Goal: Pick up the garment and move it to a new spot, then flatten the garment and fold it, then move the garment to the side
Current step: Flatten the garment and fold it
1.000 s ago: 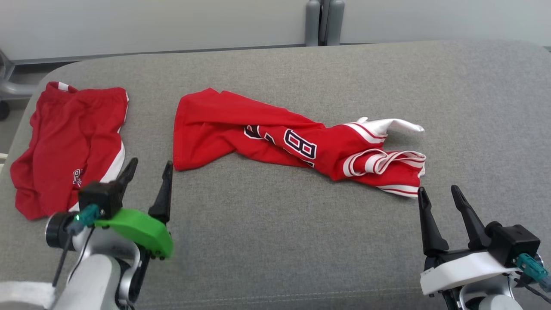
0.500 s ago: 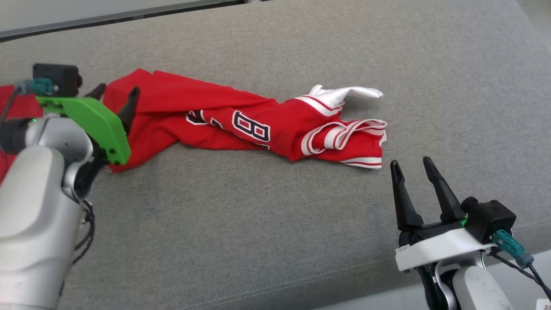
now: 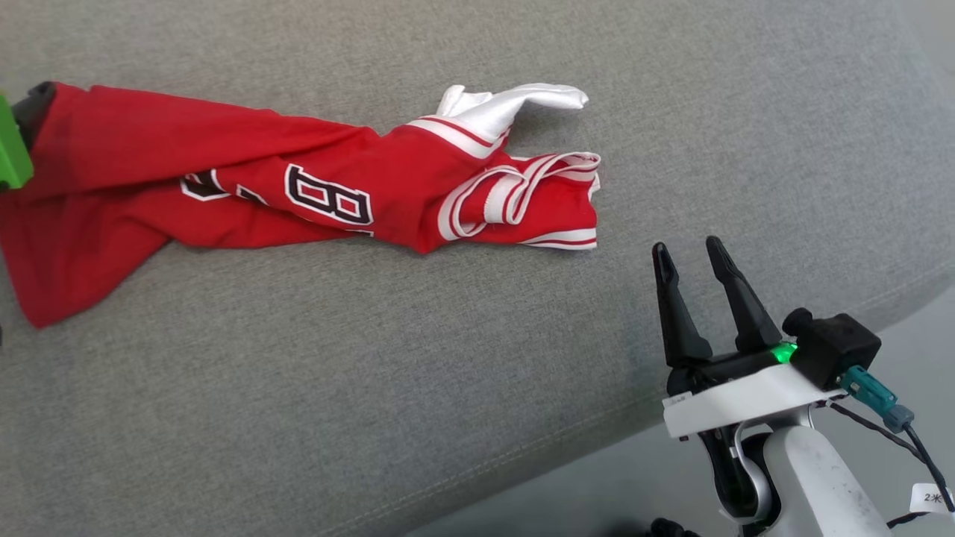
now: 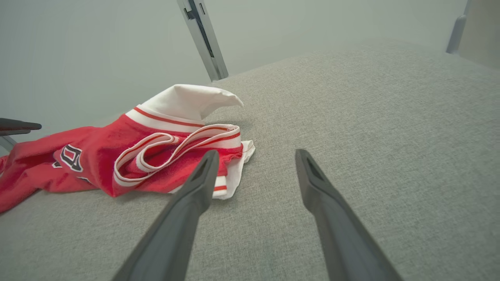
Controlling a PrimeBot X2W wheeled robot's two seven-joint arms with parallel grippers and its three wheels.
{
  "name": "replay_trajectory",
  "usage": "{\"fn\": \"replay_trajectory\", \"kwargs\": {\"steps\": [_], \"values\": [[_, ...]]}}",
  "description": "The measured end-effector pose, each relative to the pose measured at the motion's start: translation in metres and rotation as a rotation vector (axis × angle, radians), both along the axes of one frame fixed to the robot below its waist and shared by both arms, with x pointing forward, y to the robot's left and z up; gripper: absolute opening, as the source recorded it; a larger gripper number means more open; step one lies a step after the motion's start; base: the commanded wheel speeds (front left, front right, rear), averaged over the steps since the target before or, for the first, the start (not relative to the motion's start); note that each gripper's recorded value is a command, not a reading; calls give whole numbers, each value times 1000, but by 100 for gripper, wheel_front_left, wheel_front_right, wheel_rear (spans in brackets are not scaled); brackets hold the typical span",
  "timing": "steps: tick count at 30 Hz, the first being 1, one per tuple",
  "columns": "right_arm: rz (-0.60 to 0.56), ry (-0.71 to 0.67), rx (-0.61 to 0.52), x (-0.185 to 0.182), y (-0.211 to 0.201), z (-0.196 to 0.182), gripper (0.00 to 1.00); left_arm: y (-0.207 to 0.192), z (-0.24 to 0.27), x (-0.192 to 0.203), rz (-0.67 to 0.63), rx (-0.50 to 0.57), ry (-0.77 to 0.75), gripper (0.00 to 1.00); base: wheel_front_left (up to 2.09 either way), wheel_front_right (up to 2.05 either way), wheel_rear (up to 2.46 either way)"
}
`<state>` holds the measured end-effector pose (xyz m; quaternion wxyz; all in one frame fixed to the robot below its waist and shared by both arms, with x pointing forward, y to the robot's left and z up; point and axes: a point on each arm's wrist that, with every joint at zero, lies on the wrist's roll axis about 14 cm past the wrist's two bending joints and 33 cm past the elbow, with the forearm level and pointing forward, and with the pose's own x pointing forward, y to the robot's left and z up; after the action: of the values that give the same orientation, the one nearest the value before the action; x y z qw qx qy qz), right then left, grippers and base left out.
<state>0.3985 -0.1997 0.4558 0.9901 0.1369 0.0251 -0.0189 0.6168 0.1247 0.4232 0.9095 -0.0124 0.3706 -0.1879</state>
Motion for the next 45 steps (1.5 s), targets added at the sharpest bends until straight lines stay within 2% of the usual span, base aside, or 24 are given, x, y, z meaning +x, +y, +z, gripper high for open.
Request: {"fn": "replay_trajectory", "kwargs": {"steps": [8, 13, 15, 22, 29, 35, 41, 45], "values": [[-63, 55, 3, -1, -19, -18, 100, 4, -65, 16, -6, 56, 139, 100, 0, 0, 0], [-91, 78, -15, -1, -30, -25, 100, -8, -77, 23, -14, 18, 177, 100, 0, 0, 0], [-92, 81, -18, 0, -30, -26, 100, -10, -77, 22, -12, 0, 196, 2, 0, 0, 0], [-80, 66, -17, 4, -28, -23, 100, -21, -67, 10, -47, -49, 246, 0, 0, 0, 0], [-76, 44, -9, 6, -26, -18, 100, -20, -35, 20, -50, -69, 98, 0, 0, 0, 0], [-58, 24, -5, 8, -20, -12, 100, -22, 3, 19, -37, -165, -33, 0, 0, 0, 0], [-41, 1, -12, 7, -15, -4, 100, -16, 30, -6, -8, -292, -143, 0, 0, 0, 0], [-28, -5, -20, 6, -11, -3, 100, 5, 33, -44, 46, -363, -204, 0, 0, 0, 0]]}}
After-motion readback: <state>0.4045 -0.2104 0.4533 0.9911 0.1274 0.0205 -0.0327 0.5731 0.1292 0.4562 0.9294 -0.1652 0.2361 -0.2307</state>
